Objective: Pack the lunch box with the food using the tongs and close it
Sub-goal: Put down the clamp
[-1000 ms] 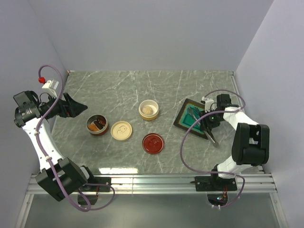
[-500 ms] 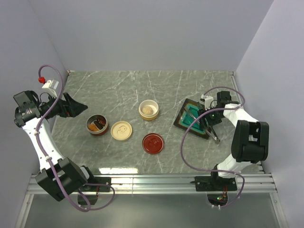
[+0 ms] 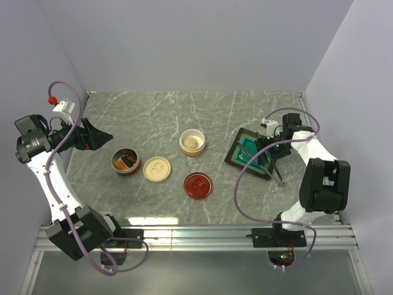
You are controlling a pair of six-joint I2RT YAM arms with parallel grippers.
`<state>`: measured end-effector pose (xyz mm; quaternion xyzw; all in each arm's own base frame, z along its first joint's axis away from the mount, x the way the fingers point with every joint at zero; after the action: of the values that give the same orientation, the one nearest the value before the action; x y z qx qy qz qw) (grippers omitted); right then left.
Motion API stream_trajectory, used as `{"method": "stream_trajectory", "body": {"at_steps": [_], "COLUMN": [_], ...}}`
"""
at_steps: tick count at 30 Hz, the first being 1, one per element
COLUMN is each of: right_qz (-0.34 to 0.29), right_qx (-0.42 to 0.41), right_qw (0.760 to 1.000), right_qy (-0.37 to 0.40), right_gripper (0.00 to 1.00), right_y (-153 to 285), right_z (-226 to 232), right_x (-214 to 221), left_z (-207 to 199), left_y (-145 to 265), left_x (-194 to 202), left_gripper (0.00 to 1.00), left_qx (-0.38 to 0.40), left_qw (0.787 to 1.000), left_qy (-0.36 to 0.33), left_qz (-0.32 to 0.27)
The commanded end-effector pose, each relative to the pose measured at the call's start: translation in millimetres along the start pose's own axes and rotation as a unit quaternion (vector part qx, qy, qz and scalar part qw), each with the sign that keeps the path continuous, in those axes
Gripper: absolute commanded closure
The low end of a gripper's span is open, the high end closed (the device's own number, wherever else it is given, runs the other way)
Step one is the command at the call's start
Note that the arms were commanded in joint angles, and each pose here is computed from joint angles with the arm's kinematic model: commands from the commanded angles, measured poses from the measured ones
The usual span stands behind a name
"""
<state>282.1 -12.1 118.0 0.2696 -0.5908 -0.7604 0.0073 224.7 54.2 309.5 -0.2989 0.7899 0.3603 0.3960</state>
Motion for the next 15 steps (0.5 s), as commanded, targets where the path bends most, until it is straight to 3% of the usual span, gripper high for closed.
{"method": "stream_trajectory", "body": {"at_steps": [1, 2, 10, 15], "right_qz": [-0.059, -0.071, -0.132, -0.132], "right_qx": [0.036, 0.043, 0.009, -0.057], "right_qw": [0.997, 0.996, 0.989, 0.964], "right_qy": [0.019, 0.023, 0.062, 0.222], "right_gripper": [0.06, 0.01, 0.00, 0.01], "right_y": [45, 54, 106, 100], "right_z": [2, 1, 39, 122], "right_x": [-26, -33, -66, -65], "left_z": [-11, -11, -6, -2], "left_y": [6, 6, 8, 5], "left_x": [-13, -14, -5, 13], "left_gripper": [0.01, 0.01, 0.01, 0.01], "left_qx": [0.010, 0.011, -0.003, 0.021], "left_qw": [0.999, 0.999, 0.999, 0.997], "left_qy": [-0.038, -0.037, -0.037, -0.035], "left_qz": [-0.011, -0.009, 0.024, 0.059]}}
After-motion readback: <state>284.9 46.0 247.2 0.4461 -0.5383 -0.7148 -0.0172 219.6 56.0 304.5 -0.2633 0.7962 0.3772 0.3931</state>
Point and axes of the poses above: each gripper's point midway between its finger pads, its own y axis back along the fingers, its own z axis along the line the jaws close on, x = y × z, the point moved 7 cm from there along y, back along the fingers
